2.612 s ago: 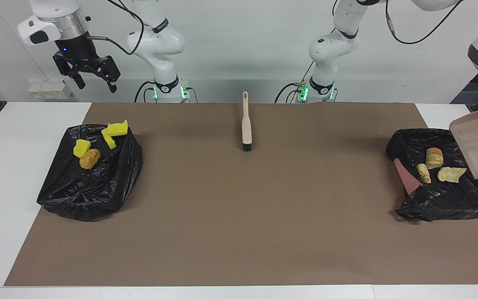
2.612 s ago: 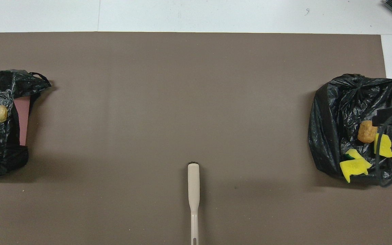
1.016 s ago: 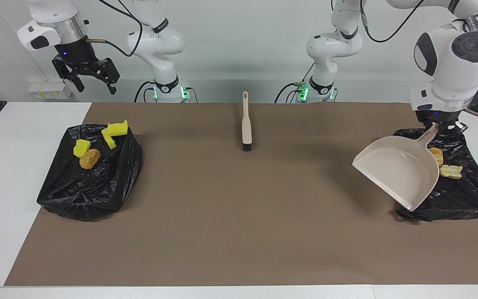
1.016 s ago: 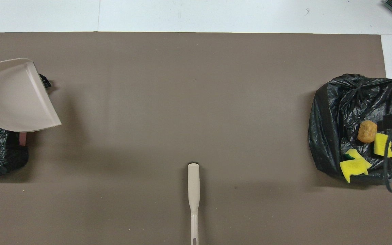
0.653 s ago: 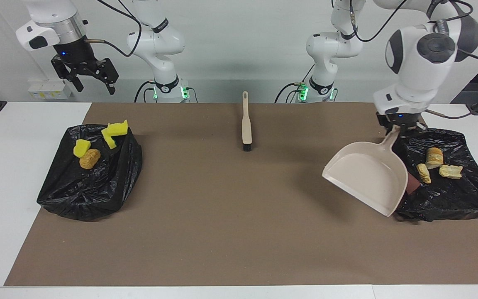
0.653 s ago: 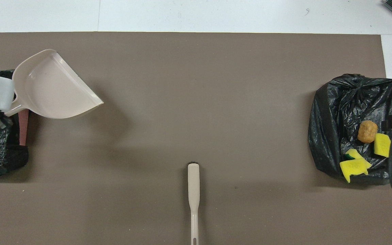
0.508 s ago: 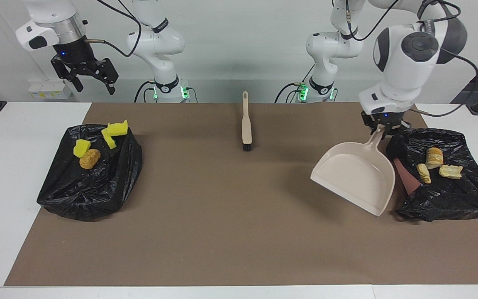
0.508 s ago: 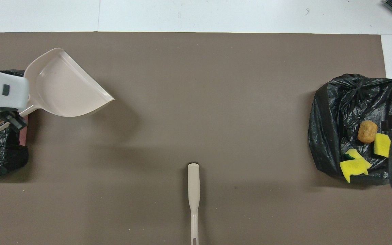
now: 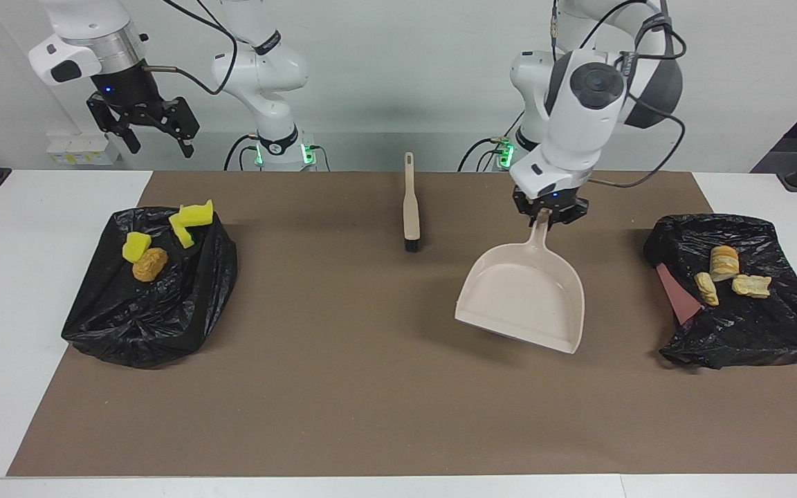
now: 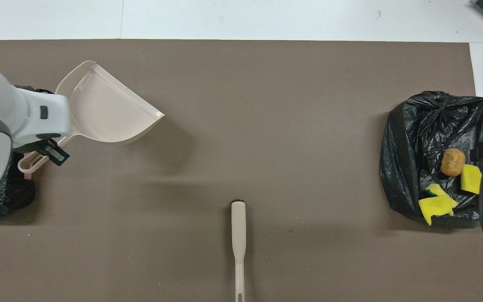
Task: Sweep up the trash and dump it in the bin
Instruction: 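Bring the dustpan back to the table center with the left gripper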
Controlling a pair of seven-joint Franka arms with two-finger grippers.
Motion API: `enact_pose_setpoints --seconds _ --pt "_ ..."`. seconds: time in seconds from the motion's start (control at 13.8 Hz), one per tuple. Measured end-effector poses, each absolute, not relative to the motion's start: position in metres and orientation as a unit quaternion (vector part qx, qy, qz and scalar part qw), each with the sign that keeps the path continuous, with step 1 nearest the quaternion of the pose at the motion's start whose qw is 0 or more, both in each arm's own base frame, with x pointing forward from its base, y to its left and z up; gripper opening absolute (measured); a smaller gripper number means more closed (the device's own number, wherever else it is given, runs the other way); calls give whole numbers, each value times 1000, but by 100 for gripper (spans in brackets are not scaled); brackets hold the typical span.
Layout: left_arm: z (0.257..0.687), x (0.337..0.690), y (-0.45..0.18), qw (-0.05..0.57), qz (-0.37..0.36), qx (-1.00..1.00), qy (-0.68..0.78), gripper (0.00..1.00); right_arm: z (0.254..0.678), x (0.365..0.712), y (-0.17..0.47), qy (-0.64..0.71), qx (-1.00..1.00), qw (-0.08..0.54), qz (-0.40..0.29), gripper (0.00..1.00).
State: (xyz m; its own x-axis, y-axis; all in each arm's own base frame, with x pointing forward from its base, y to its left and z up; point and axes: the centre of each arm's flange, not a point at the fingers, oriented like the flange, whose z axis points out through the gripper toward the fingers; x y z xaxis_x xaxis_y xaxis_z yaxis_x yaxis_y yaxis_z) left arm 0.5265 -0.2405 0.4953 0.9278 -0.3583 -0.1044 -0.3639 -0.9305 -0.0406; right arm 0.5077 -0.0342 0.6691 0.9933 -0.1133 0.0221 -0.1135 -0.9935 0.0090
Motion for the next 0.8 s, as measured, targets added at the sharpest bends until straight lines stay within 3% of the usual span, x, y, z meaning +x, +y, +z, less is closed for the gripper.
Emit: enact_pose_setpoints --seconds 0.36,0.8 --pt "413 531 -323 10 30 -990 135 31 669 508 -34 -57 998 5 13 100" --pt "367 517 -387 -15 7 -997 81 31 669 508 -34 -57 998 5 12 100"
